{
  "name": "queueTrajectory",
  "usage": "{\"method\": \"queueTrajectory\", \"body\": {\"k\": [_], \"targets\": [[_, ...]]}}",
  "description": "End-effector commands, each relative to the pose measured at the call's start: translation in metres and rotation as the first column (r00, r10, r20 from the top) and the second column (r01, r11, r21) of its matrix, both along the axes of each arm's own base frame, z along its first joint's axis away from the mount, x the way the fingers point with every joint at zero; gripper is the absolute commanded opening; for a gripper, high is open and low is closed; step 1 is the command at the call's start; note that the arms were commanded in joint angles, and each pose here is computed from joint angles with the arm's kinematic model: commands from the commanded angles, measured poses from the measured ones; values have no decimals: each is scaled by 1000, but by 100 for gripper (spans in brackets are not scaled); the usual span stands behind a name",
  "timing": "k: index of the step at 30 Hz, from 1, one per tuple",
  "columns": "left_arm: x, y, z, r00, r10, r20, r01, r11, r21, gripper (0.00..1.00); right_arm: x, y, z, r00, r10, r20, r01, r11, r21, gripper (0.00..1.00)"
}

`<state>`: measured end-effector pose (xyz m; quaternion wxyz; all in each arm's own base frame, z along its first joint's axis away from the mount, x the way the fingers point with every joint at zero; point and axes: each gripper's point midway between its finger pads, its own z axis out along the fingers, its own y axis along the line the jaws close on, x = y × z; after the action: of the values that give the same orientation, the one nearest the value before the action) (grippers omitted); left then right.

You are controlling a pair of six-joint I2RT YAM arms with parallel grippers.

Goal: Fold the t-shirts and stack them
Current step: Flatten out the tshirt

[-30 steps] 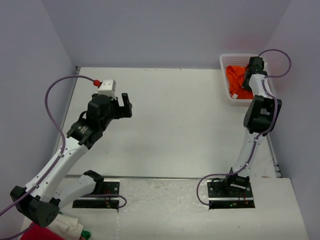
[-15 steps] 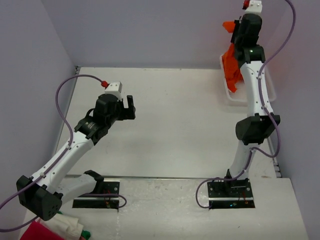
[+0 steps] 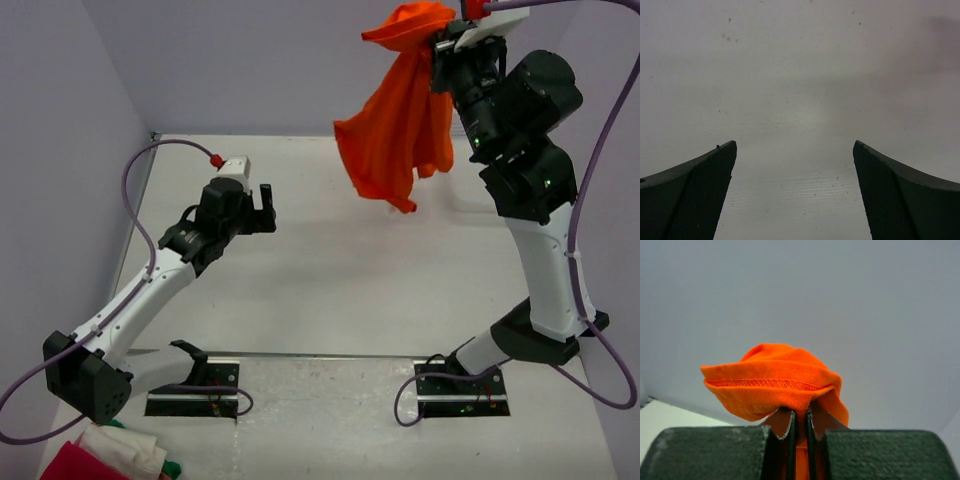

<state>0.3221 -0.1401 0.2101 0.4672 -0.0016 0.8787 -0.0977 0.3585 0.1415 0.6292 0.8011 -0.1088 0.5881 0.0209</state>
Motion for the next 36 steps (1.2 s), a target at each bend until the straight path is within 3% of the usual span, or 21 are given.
{"method": "queueTrajectory", "body": {"k": [1,4,7,10,13,15,16,17,18,20,22,23,27,31,36], "targets": [[-6,-1,36,998,-1,70,5,998,-58,98,-26,13,7,999,44,22,-43,998,-40,0],[-17,-7,40,996,-51,78,58,994,-90,100,-39,25,-1,993,119,-17,-119,993,-20,0],[-31,-35,50,971,-203,131,225,955,-191,100,-41,40,-30,980,175,-98,-177,984,-18,0],[-50,-75,57,905,-385,182,424,846,-323,100,-41,49,-50,970,199,-140,-204,979,-22,0],[-70,-100,71,826,-476,302,564,704,-431,100,-44,51,-56,965,199,-171,-205,979,-20,0],[-87,-115,101,737,-514,439,676,553,-487,100,-46,47,-56,967,182,-177,-188,982,-17,0],[-93,-121,94,717,-538,443,695,503,-514,100,-49,45,-53,968,182,-170,-187,982,-16,0],[-109,-127,99,681,-582,445,717,407,-566,99,-51,43,-51,970,176,-166,-181,983,-16,0],[-115,-130,108,636,-582,506,758,349,-551,96,-51,39,-48,973,163,-163,-168,986,-17,0],[-123,-133,112,605,-602,522,771,279,-572,85,-53,31,-40,979,136,-154,-142,990,-26,0],[-120,-134,111,617,-604,505,761,296,-577,79,-58,23,-27,984,121,-128,-125,992,-24,0],[-118,-134,110,613,-605,507,767,305,-564,80,-57,22,-27,985,111,-134,-116,993,-30,0],[-122,-142,107,566,-646,512,786,236,-571,89,-61,20,-26,984,121,-129,-124,992,-20,0],[-104,-147,89,607,-635,478,759,285,-586,88,-63,27,-26,979,150,-140,-153,988,-10,0],[-84,-162,77,605,-653,455,748,270,-606,88,-70,37,-24,973,183,-140,-185,983,-4,0]]}}
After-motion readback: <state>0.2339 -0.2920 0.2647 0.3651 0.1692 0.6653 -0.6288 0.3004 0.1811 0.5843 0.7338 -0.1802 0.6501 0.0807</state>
